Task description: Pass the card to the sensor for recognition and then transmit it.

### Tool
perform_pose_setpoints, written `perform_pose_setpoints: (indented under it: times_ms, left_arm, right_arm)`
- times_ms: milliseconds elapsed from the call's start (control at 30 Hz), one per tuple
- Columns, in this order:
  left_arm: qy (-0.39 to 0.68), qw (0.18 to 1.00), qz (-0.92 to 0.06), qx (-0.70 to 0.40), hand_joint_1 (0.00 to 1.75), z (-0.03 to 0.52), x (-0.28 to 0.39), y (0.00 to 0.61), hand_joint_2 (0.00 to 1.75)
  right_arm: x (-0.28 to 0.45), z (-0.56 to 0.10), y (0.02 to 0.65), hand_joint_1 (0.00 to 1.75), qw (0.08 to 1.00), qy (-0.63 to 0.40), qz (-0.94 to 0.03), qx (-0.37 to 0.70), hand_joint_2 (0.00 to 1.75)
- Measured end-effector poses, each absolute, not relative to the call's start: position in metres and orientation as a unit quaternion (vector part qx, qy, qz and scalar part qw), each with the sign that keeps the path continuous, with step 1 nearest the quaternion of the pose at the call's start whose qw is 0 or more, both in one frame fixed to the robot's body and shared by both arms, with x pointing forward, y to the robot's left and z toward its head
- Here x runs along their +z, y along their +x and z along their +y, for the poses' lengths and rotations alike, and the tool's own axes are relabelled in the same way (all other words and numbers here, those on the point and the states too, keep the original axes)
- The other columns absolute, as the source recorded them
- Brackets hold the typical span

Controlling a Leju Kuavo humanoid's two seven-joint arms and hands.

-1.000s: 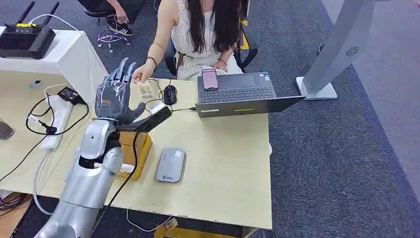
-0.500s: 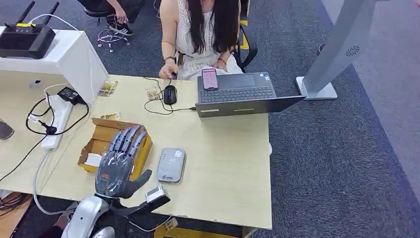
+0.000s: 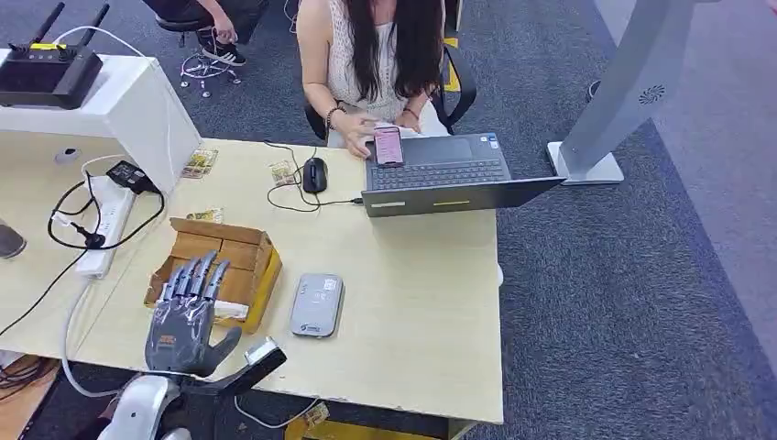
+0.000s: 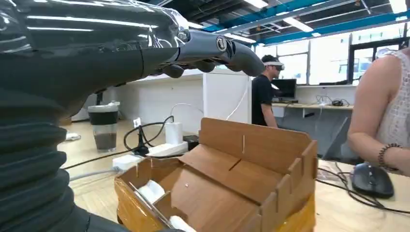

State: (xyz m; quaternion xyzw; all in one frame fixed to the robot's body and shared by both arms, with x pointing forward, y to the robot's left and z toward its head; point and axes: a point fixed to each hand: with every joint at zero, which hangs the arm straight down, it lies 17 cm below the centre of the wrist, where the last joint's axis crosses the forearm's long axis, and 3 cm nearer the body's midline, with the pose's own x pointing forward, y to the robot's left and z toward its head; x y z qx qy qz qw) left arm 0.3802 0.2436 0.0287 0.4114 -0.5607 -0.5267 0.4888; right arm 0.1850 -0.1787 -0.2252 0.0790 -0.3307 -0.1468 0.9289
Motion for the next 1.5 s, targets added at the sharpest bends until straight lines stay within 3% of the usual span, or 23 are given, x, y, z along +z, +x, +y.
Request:
perform_pose_setpoints:
  times_ms: [733,1500]
  left_arm:
    - [0.443,0.52,-0.488,-0.542,0.0,0.285,-0.002,0.38,1.75]
    - [0.444,0.53,-0.481,-0.538,0.0,0.292,-0.004,0.38,1.75]
  right_arm:
    - [-0.227,-0.178,0.183,0.0,0.932,0.081,-0.324,-0.139,0.0]
    - [-0.227,-0.178,0.182,0.0,0.933,0.083,-0.322,-0.135,0.0]
